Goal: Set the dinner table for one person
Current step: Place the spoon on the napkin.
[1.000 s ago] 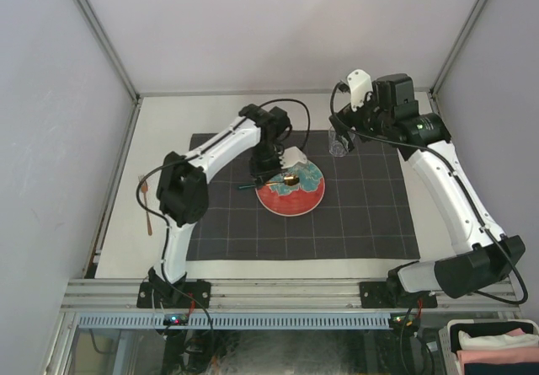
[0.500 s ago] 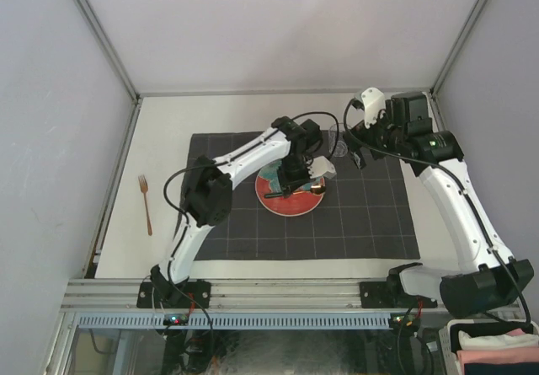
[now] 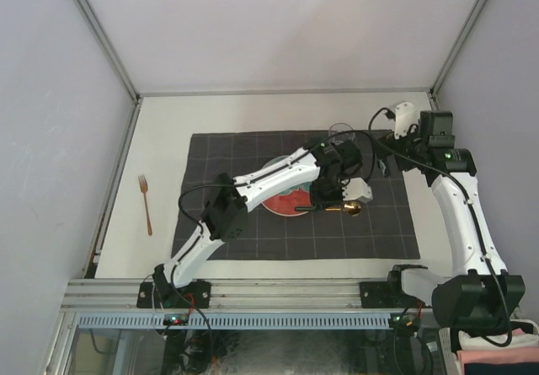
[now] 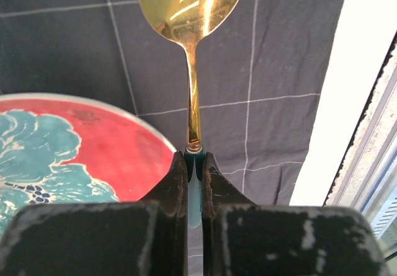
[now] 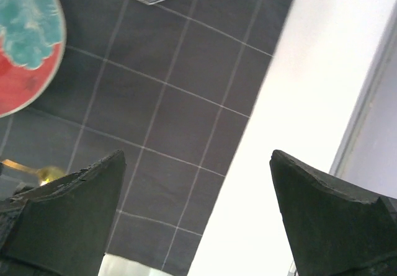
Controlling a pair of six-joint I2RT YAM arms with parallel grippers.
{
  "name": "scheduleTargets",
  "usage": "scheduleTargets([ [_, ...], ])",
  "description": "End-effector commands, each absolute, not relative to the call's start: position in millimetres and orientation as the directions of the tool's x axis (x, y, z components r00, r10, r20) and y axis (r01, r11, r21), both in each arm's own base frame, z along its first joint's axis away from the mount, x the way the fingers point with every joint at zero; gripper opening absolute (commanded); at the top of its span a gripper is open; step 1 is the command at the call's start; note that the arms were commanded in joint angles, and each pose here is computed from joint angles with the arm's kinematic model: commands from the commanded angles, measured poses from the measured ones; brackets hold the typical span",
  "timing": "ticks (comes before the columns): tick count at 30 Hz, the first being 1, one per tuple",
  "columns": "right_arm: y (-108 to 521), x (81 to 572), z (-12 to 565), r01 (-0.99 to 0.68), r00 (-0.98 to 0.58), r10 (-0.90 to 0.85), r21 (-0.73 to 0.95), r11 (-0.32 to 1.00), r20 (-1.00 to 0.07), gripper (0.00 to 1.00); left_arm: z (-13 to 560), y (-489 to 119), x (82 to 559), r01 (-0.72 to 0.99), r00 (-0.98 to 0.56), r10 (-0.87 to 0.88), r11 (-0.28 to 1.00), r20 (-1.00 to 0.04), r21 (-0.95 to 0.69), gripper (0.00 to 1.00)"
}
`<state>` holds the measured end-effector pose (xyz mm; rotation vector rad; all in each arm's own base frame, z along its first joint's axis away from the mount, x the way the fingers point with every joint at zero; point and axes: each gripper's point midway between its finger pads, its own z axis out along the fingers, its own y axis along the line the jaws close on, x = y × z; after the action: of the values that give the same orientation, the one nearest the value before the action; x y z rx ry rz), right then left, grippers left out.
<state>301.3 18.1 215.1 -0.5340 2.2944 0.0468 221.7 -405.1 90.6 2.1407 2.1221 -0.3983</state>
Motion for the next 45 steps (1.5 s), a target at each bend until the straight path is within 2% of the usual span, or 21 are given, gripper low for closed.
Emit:
scheduleTargets([
  [1,-19,320,238,-0.233,-0.552,-0.316,-0.221,0.947,-0.771,1.00,100,-422,213,0.995,0.008,0.955,-0.038,-0.296,-0.095,0.00],
  [6,-47,309,242,-0.173,-0.524,-0.284,-0.226,0.959,-0.803,1.00,93,-426,204,0.993,0.015,0.956,-0.048,-0.292,-0.108,0.00],
  [13,-74,292,238,-0.106,-0.557,-0.246,-0.225,0.968,-0.794,1.00,79,-429,199,0.990,0.018,0.961,-0.056,-0.277,-0.130,0.01],
  [17,-86,285,240,-0.077,-0.561,-0.230,-0.227,0.971,-0.795,1.00,69,-432,194,0.986,0.018,0.963,-0.061,-0.269,-0.152,0.07],
  [24,-82,272,250,-0.092,-0.536,-0.254,-0.244,0.965,-0.805,1.00,61,-440,191,0.988,0.036,0.958,-0.077,-0.283,-0.136,0.19],
  [37,-73,250,262,-0.096,-0.508,-0.276,-0.265,0.959,-0.816,1.00,34,-443,186,0.987,0.031,0.966,-0.071,-0.258,-0.146,0.21],
  [45,-66,228,266,-0.094,-0.507,-0.282,-0.274,0.957,-0.814,1.00,24,-444,185,0.987,0.028,0.967,-0.067,-0.255,-0.146,0.30],
])
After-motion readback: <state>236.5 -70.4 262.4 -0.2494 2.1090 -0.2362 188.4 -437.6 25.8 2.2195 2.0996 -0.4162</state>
